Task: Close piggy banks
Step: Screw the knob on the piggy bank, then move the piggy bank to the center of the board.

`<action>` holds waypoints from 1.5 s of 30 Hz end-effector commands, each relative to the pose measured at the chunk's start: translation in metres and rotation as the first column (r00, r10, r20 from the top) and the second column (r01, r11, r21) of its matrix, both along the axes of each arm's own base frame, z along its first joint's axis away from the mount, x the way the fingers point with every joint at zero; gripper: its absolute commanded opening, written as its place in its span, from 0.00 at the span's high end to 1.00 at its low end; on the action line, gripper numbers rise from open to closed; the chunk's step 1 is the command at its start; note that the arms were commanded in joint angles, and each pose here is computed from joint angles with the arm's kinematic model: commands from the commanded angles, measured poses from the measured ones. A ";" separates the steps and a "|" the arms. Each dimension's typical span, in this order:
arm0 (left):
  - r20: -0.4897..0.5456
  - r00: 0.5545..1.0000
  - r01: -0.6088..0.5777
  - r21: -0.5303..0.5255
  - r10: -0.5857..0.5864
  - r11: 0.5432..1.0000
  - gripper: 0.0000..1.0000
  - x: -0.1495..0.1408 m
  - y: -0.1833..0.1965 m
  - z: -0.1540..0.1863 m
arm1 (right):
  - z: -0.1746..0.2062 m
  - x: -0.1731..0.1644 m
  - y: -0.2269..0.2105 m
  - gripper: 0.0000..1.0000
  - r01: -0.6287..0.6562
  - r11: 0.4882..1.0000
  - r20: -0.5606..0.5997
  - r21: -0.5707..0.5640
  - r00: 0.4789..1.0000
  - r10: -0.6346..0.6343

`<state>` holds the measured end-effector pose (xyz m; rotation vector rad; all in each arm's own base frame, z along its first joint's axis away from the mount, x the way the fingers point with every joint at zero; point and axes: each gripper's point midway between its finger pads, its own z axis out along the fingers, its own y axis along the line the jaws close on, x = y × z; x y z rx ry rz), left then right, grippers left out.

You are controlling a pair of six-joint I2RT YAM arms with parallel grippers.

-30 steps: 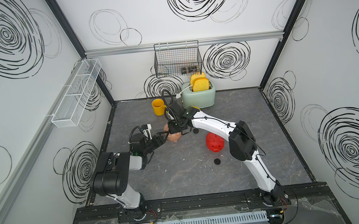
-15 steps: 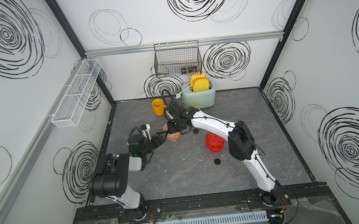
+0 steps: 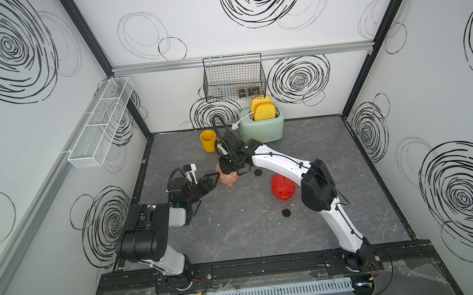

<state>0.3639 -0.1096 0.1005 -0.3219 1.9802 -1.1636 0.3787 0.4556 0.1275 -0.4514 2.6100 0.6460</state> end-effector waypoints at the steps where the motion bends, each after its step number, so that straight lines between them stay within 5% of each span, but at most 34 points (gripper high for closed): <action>1: 0.086 0.996 -0.017 -0.009 0.018 1.000 0.24 0.002 0.005 0.021 | 0.029 0.004 -0.001 0.81 0.006 1.000 0.045 0.029 0.999 -0.007; 21: 0.129 0.990 -0.062 0.031 0.057 0.998 0.22 -0.010 0.014 0.039 | 0.075 -0.015 -0.067 0.70 0.023 1.000 0.196 0.003 0.980 -0.023; 29: 0.183 0.981 -0.079 0.071 0.065 0.994 0.21 -0.028 0.006 0.073 | 0.083 -0.023 -0.113 0.44 0.058 0.998 0.271 0.002 0.961 -0.056; 36: 0.196 0.978 -0.099 0.145 0.070 0.984 0.13 -0.049 -0.002 0.113 | 0.083 -0.006 -0.156 0.24 0.147 0.988 0.340 0.048 0.928 -0.154; 42: 0.201 0.977 -0.115 0.239 0.067 0.964 0.00 -0.071 0.006 0.146 | 0.073 0.027 -0.177 0.22 0.233 0.969 0.339 0.083 0.908 -0.248; 45: 0.199 0.979 -0.110 0.310 0.049 0.944 0.04 -0.082 0.010 0.152 | 0.065 0.049 -0.178 0.21 0.267 0.960 0.341 0.082 0.898 -0.279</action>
